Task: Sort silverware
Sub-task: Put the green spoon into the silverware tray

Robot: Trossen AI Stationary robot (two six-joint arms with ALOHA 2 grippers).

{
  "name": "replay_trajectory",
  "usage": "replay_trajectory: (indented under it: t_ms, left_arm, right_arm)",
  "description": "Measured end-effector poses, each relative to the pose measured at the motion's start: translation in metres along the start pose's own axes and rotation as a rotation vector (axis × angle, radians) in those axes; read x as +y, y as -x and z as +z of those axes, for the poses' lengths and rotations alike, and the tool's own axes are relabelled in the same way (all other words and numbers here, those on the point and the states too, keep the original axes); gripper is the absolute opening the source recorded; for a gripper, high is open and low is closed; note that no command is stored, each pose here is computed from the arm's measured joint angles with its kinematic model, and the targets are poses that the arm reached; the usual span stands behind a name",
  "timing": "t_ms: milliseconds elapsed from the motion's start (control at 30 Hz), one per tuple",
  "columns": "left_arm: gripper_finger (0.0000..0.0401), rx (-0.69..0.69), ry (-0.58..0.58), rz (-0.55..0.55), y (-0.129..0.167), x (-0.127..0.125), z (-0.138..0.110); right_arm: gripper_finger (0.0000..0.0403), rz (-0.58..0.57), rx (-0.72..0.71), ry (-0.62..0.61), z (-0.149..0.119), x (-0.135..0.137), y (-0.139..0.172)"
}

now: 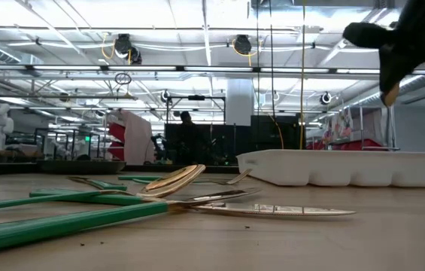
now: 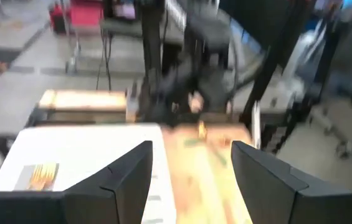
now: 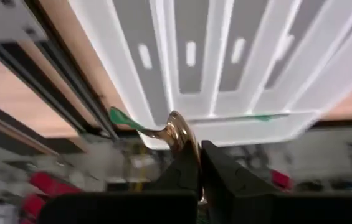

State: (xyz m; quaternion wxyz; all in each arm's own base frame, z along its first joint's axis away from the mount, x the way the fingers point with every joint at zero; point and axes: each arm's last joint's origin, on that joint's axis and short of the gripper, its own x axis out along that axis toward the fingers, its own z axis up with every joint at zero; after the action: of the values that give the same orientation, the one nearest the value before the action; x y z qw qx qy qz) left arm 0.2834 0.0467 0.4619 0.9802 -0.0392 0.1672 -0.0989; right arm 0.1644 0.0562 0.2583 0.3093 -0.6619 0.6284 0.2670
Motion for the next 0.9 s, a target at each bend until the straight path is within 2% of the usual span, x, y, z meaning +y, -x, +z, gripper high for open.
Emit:
replay_trajectory:
  t_ms: [233, 533, 700, 900]
  left_arm:
    - [0.0225, 0.188, -0.061, 0.048, 0.005, 0.0, -0.018]
    - [0.0225, 0.325, -0.119, 0.112, 0.008, 0.001, -0.03]
    - [0.0225, 0.33, -0.109, 0.139, 0.015, -0.001, -0.03]
    - [0.0225, 0.241, -0.088, 0.156, 0.029, -0.007, -0.021]
  right_arm:
    - [0.0, -0.062, 0.171, 0.173, 0.007, 0.017, -0.014]
    - [0.0, -0.002, 0.152, 0.397, 0.023, 0.039, -0.03]
    - [0.0, -0.021, 0.16, 0.444, 0.026, 0.04, -0.028]
    - [0.0, -0.036, 0.2, 0.46, 0.027, 0.038, -0.029]
